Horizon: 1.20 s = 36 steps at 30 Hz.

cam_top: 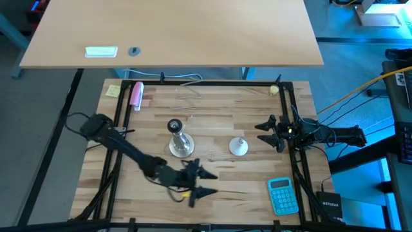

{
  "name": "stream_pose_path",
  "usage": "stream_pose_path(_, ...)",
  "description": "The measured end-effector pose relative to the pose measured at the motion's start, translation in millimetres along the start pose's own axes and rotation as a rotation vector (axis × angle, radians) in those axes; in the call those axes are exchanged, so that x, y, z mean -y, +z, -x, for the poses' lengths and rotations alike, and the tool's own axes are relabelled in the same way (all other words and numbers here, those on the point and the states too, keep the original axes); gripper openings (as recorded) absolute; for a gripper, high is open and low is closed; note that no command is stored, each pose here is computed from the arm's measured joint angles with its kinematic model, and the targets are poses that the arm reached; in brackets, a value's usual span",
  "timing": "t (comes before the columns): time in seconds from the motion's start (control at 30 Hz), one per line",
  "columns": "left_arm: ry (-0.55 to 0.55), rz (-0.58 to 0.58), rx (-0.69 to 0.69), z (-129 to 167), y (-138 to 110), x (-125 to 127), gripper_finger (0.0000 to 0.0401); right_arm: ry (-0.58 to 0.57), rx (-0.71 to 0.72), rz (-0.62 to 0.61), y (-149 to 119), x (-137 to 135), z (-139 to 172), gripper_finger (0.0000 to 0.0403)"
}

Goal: Screw lightbulb
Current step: Insert the lightbulb into the desk lamp

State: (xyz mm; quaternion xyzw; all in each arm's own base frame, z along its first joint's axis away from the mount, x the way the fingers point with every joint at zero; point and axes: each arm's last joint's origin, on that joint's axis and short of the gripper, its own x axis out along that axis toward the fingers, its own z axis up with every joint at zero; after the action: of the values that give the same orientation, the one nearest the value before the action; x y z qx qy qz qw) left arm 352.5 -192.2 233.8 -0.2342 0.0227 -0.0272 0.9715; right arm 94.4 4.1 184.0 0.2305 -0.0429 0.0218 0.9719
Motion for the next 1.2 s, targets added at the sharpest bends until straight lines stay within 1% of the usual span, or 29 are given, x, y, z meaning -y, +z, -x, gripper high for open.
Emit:
stream_pose_path(0.17,0.107,-0.129,-0.090,-35,-5,-14,0.0253,0.017,-0.016,-0.006,-1,0,0,0.0292)
stream_pose_path(0.23,0.146,-0.158,-0.128,-45,-8,-20,0.0253,0.011,-0.028,-0.005,-2,0,0,0.0292)
stream_pose_path(0.33,0.202,-0.171,-0.159,-59,-14,-32,0.0253,-0.006,-0.062,-0.005,-5,2,0,0.0292)
stream_pose_path(0.57,0.285,-0.187,-0.195,-88,-39,-63,0.0253,-0.046,-0.115,0.004,-10,4,1,0.0292)
stream_pose_path(0.67,0.310,-0.185,-0.193,-98,-42,-75,0.0253,-0.056,-0.120,0.021,-10,5,0,0.0292)
stream_pose_path(0.77,0.340,-0.184,-0.193,-104,-43,-89,0.0253,-0.062,-0.128,0.025,-11,5,0,0.0292)
stream_pose_path(0.87,0.375,-0.157,-0.202,-105,-42,-100,0.0253,-0.070,-0.141,0.026,-12,6,-1,0.0292)
stream_pose_path(0.93,0.389,-0.140,-0.199,-106,-40,-105,0.0253,-0.075,-0.151,0.027,-13,6,-1,0.0292)
stream_pose_path(1.2,0.424,-0.138,-0.185,-110,-31,-121,0.0253,-0.093,-0.173,0.023,-15,8,-4,0.0292)
